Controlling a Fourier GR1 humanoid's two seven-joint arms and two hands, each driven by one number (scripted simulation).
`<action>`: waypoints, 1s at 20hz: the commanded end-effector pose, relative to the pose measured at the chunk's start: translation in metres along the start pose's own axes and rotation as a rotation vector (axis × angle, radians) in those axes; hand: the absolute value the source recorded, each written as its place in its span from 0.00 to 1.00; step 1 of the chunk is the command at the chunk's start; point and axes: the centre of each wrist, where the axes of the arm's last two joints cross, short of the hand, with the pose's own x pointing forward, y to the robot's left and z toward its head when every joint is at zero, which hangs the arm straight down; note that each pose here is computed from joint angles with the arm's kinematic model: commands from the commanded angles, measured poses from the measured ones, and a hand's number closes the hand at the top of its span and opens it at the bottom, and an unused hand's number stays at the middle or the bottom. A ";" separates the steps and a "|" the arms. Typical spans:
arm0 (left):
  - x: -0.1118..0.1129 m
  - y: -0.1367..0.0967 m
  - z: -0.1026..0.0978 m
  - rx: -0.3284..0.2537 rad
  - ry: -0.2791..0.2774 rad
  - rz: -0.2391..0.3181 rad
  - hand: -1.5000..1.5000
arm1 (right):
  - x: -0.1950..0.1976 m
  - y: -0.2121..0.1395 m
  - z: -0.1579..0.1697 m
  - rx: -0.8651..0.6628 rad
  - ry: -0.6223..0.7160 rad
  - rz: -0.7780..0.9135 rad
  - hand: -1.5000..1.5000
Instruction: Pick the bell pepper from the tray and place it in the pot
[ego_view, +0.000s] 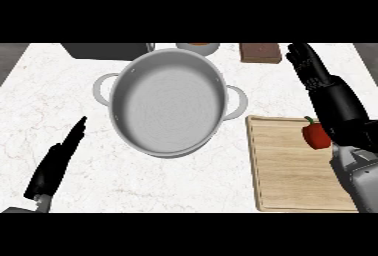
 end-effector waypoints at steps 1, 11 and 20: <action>-0.014 -0.019 0.008 -0.003 0.005 0.054 0.50 | -0.015 0.000 0.004 0.045 0.091 0.023 1.00; 0.010 -0.046 -0.006 -0.216 -0.031 0.291 0.50 | -0.072 -0.058 0.057 -0.488 0.029 0.378 0.00; 0.004 -0.060 -0.007 -0.255 -0.026 0.272 0.50 | -0.008 -0.062 0.091 -0.332 0.119 0.340 0.00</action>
